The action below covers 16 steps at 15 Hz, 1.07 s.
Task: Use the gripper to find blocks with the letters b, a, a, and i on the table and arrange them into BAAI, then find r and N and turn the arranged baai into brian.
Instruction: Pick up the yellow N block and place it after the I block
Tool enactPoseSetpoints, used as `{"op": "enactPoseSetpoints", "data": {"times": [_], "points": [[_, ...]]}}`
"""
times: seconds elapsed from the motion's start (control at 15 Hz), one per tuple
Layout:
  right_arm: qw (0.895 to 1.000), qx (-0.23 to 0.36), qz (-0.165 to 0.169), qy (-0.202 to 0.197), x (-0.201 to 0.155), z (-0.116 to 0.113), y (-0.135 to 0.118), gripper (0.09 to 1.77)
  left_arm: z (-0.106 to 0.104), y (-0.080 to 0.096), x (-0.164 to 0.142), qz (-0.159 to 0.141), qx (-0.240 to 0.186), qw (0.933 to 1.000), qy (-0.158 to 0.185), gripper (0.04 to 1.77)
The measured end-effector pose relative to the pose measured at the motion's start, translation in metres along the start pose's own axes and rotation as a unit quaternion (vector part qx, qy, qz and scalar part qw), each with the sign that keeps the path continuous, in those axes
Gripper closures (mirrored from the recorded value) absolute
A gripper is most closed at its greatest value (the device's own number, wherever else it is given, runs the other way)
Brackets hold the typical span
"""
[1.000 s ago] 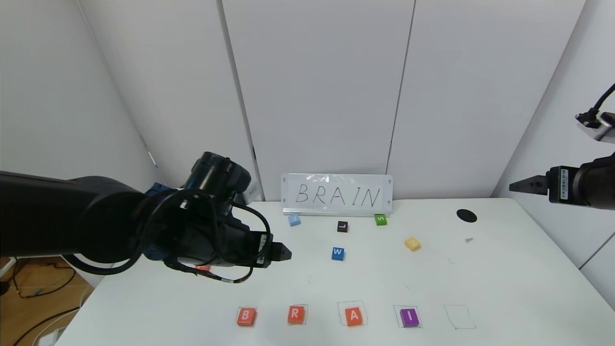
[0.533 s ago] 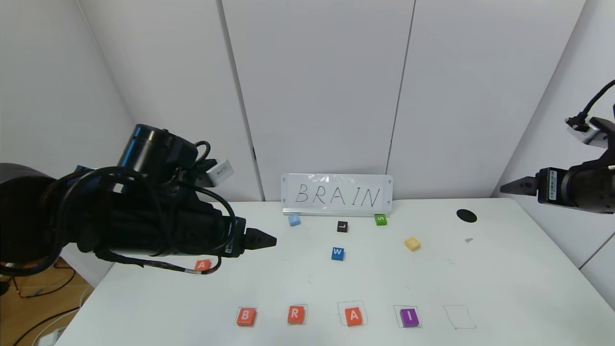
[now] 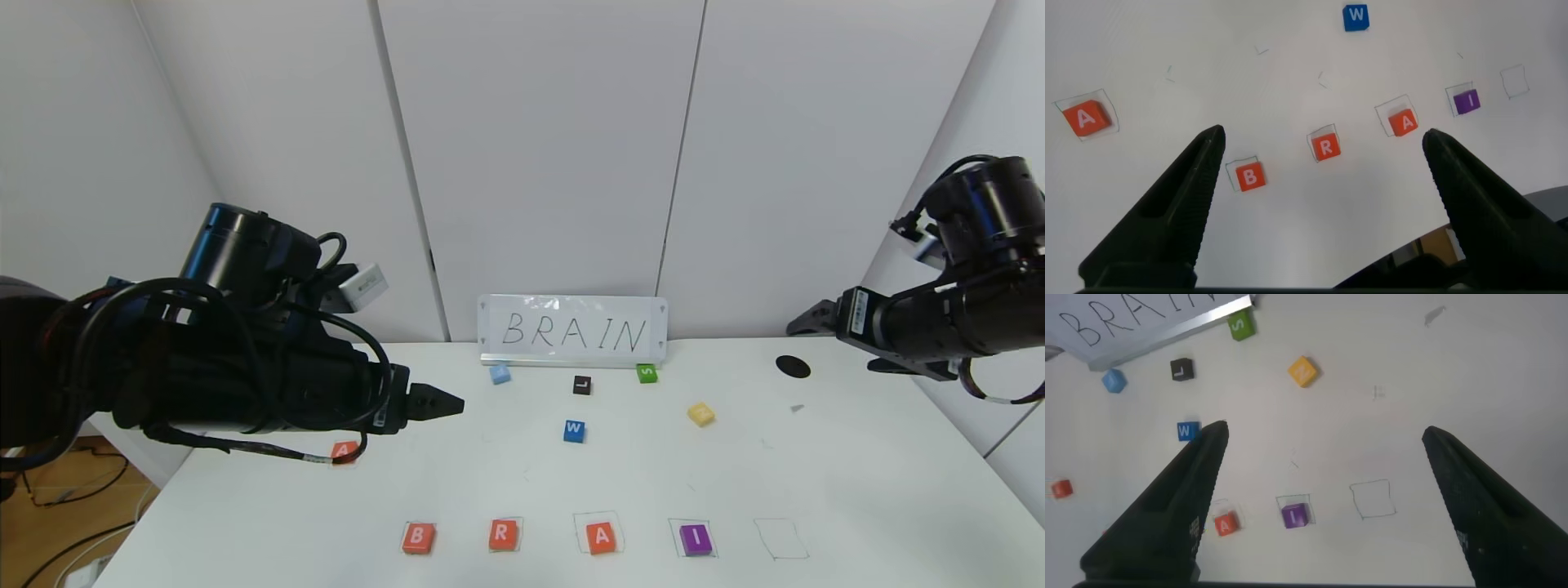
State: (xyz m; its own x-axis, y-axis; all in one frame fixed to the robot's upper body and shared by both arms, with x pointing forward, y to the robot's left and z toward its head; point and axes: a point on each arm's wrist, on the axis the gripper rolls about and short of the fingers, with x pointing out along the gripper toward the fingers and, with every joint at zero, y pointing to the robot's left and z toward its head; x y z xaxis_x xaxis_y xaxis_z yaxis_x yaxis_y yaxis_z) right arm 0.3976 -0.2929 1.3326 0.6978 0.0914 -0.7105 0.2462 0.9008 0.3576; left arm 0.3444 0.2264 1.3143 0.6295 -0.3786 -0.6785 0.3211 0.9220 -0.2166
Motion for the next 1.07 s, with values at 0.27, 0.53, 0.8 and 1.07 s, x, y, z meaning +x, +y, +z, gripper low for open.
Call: {"op": "enactPoseSetpoints", "data": {"times": [0.27,0.53,0.8,1.07], "points": [[0.998,0.057,-0.014,0.032,0.017,0.004,0.025,0.15,0.0,0.0,0.0,0.0,0.0,1.0,0.0,0.09],[0.995,0.083,-0.037,0.051,0.036,0.002,0.05,0.15,0.0,0.0,0.0,0.0,0.001,1.0,-0.001,0.09],[0.985,0.138,-0.069,0.08,0.058,0.006,0.061,0.15,0.001,0.001,0.0,0.002,0.001,1.0,-0.001,0.09],[0.975,0.177,-0.092,0.096,0.083,0.009,0.068,0.15,0.001,0.002,0.001,0.002,0.001,1.0,0.0,0.09]]}}
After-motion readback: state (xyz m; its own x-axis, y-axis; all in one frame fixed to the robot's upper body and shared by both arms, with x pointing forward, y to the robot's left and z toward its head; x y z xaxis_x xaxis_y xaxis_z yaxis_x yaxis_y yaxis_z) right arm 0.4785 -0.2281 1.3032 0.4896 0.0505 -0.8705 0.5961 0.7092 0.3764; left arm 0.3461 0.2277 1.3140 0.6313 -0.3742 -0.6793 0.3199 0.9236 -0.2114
